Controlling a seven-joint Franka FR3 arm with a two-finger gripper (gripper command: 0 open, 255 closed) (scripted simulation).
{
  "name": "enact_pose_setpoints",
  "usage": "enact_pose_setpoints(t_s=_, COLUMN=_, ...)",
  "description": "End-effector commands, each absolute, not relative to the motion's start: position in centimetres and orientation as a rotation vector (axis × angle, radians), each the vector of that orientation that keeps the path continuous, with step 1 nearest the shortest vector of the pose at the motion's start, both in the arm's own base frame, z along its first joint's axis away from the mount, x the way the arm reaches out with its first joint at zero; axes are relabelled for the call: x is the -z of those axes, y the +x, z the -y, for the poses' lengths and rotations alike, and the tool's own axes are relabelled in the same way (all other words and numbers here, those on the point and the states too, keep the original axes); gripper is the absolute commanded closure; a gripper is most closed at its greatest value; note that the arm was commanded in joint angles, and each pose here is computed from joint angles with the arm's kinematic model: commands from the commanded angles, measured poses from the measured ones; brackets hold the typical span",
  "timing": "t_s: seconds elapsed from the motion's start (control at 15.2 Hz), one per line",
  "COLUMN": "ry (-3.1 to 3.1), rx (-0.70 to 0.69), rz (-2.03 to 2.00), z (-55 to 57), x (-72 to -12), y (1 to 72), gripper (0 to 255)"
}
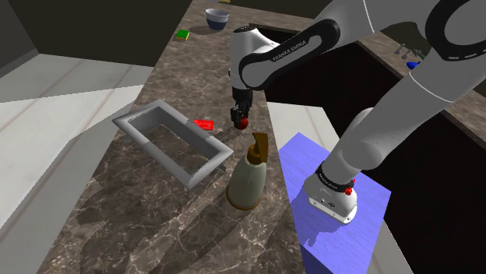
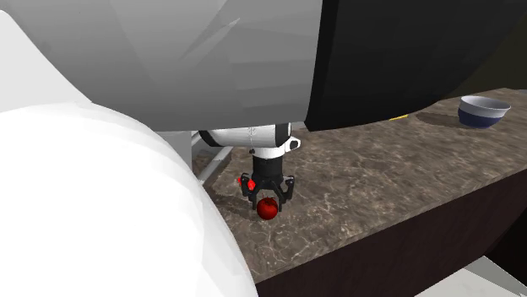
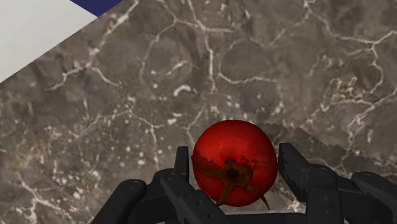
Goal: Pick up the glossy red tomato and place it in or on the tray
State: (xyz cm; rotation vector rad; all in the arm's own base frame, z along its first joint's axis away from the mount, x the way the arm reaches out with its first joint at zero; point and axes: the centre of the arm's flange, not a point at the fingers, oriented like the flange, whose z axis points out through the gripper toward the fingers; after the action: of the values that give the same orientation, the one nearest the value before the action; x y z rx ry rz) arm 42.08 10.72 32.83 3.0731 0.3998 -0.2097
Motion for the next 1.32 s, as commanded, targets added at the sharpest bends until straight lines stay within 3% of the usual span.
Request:
enact_pose_setpoints(t_s=0.0, ry=3.073, rx=0.211, rz=-0.400, z=-10.7, x=-32.8, y=42.1, gripper=255)
enact_pose_setpoints(t_s=0.4, ry=3.073, rx=0.211, rz=-0.400, z=-10.7, x=-32.8, y=42.1, gripper=255)
enact_pose_setpoints(t_s=1.25, ry=3.073, rx=0.211, rz=-0.400, z=-10.7, x=-39.7, y=42.1, gripper=255)
